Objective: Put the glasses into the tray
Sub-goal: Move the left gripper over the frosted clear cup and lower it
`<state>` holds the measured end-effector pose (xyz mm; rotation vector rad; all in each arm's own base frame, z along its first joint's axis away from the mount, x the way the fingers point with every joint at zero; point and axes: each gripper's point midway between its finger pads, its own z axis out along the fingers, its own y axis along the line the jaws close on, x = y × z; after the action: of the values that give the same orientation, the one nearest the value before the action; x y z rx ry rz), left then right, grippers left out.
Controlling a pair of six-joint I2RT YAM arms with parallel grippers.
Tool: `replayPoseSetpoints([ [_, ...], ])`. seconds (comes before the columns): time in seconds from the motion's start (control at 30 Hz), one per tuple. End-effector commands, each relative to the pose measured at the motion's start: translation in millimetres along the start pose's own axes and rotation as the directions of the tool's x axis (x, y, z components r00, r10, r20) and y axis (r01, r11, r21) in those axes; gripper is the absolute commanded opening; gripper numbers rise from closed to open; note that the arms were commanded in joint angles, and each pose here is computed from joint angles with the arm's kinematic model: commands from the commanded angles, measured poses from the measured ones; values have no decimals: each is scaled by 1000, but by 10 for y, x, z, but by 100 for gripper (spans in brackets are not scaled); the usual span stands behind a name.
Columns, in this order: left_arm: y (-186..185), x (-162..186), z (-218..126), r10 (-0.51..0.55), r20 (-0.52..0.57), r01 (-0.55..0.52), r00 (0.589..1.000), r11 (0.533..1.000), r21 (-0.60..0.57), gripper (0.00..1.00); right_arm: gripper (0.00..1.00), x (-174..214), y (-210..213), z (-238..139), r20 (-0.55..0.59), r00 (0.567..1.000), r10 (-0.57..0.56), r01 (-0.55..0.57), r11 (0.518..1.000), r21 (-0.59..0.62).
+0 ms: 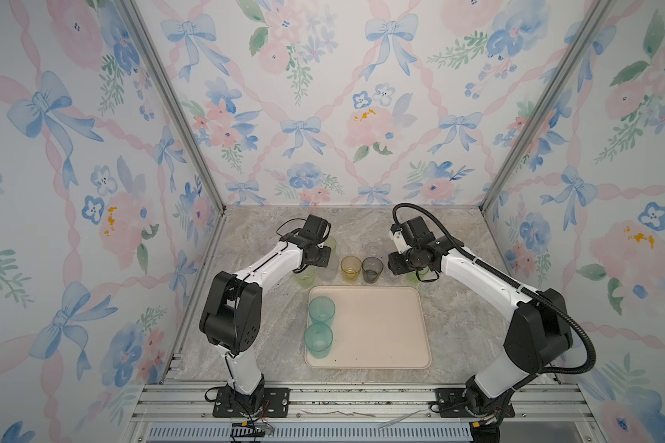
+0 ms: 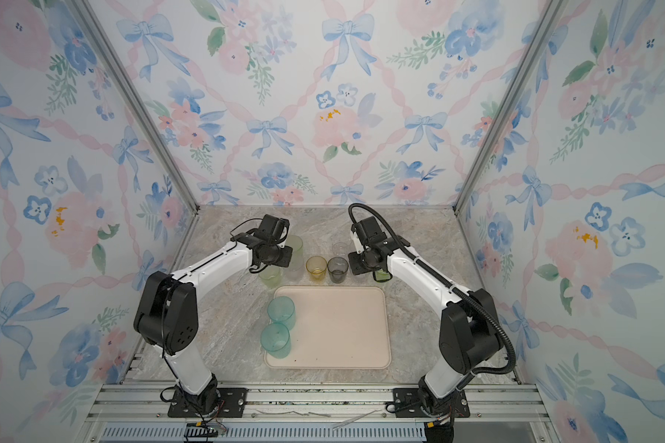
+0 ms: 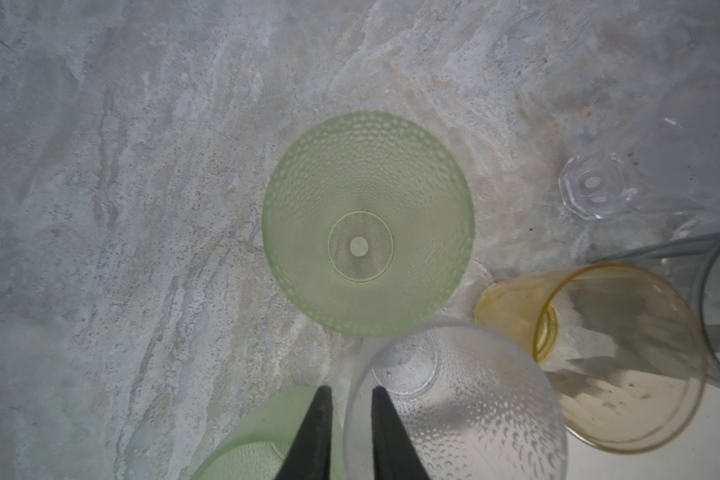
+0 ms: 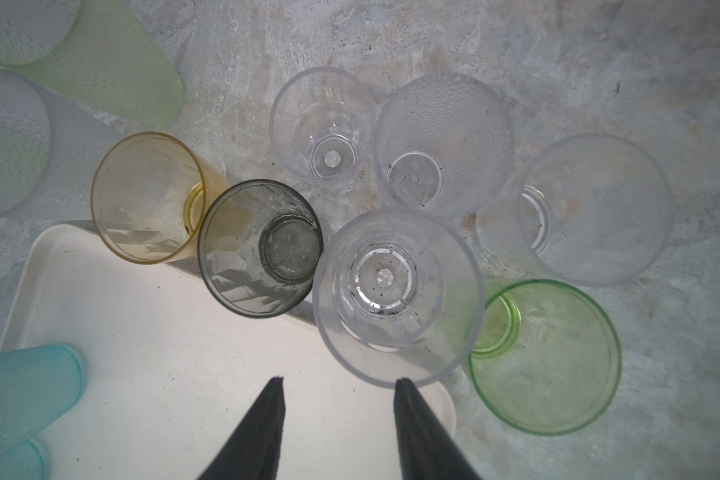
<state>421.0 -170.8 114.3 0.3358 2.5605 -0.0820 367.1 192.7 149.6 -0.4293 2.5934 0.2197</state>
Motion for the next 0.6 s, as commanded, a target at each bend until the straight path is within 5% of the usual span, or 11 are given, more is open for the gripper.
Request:
replayPoseSetpoints([
  [0.0,27,-5,26,13,-19,-13,1000,1000,-4,20,47,14,-22,31,-10,1000,4,-4,1000,-5],
  [0.57,16,73,100,29,-58,-28,998,999,24,6,47,24,-33,29,-8,1000,9,-9,1000,-6],
])
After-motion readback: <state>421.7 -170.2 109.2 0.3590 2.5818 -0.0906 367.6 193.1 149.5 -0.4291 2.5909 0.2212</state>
